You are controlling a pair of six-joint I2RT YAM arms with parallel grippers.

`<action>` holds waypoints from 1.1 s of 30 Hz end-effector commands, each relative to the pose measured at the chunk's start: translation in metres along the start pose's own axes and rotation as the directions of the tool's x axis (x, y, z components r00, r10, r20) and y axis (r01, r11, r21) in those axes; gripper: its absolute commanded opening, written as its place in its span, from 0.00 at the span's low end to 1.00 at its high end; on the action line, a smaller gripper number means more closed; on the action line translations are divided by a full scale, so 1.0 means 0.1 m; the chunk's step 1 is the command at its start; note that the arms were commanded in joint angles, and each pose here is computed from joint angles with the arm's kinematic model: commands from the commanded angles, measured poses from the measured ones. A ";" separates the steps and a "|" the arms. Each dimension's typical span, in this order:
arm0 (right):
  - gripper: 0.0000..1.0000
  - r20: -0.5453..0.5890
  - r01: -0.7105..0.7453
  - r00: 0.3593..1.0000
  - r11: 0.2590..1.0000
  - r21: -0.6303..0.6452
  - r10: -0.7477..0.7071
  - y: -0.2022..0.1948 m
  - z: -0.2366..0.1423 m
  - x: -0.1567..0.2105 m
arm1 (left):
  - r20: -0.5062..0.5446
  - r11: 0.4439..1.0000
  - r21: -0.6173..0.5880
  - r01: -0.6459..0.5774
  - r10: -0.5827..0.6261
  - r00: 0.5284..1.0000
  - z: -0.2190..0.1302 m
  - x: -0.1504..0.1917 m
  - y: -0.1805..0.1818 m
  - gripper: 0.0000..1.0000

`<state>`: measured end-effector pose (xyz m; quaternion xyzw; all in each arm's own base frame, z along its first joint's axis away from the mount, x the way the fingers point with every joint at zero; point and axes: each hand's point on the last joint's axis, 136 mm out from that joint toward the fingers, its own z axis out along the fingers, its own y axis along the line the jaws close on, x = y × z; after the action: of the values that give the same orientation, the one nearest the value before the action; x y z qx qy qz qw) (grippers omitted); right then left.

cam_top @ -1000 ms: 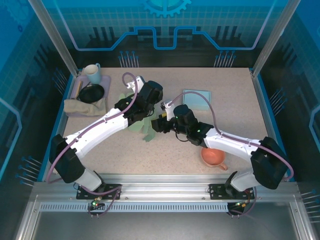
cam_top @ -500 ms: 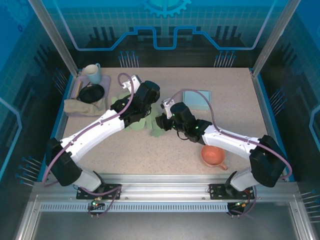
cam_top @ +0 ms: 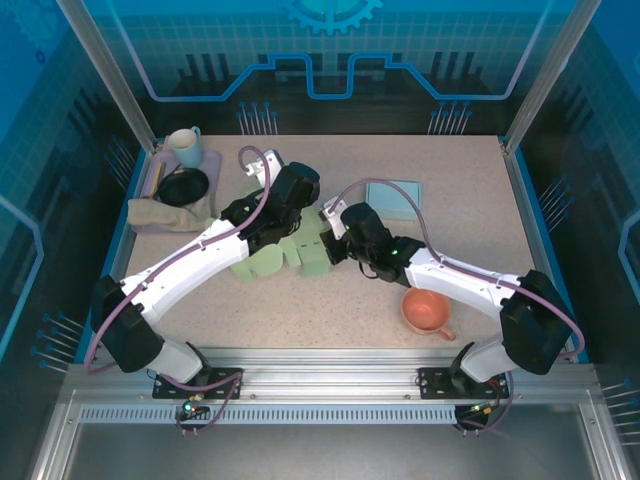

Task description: Fold the paper box

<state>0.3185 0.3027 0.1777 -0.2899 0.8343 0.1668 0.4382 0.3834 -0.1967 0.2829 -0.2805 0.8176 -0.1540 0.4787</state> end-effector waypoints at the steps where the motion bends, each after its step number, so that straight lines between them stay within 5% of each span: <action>1: 0.00 -0.014 0.077 0.997 0.997 -0.005 -0.077 -0.11 -0.05 -0.13 | 0.010 0.999 0.006 -0.050 0.050 0.999 -0.14 -0.19 0.08 0.20; 5: 0.00 -0.141 0.155 0.978 0.988 0.008 -0.153 -0.33 -0.09 -0.17 | 0.036 0.995 0.038 -0.095 0.094 0.995 -0.33 -0.31 0.27 0.69; 11: 0.00 -0.280 0.419 0.869 0.908 -0.028 -0.409 -0.54 -0.35 -0.23 | 0.146 0.945 0.099 -0.311 0.295 0.944 -0.60 -0.37 0.56 0.84; 14: 0.00 -0.364 0.536 0.773 0.842 -0.064 -0.519 -0.61 -0.57 -0.18 | 0.194 0.928 0.080 -0.365 0.345 0.918 -0.64 -0.35 0.77 0.84; 19: 0.00 -0.408 0.591 0.719 0.804 -0.067 -0.563 -0.64 -0.85 -0.28 | 0.262 0.890 0.217 -0.402 0.343 0.902 -0.69 -0.19 0.77 0.82; 26: 0.00 -0.450 0.808 0.437 0.560 -0.185 -0.779 -0.74 -0.73 -0.06 | 0.282 0.774 0.370 -0.514 0.434 0.856 -0.72 0.06 0.56 0.79; 33: 0.00 -0.426 0.820 0.396 0.522 -0.235 -0.814 -0.78 -0.56 -0.11 | 0.277 0.709 0.446 -0.546 0.471 0.837 -0.53 0.33 0.53 0.72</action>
<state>0.3318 0.2178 0.2108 -0.6568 0.6998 -0.1385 0.2445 0.3050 -0.1639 0.2546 0.0476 0.7758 -0.1796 0.6031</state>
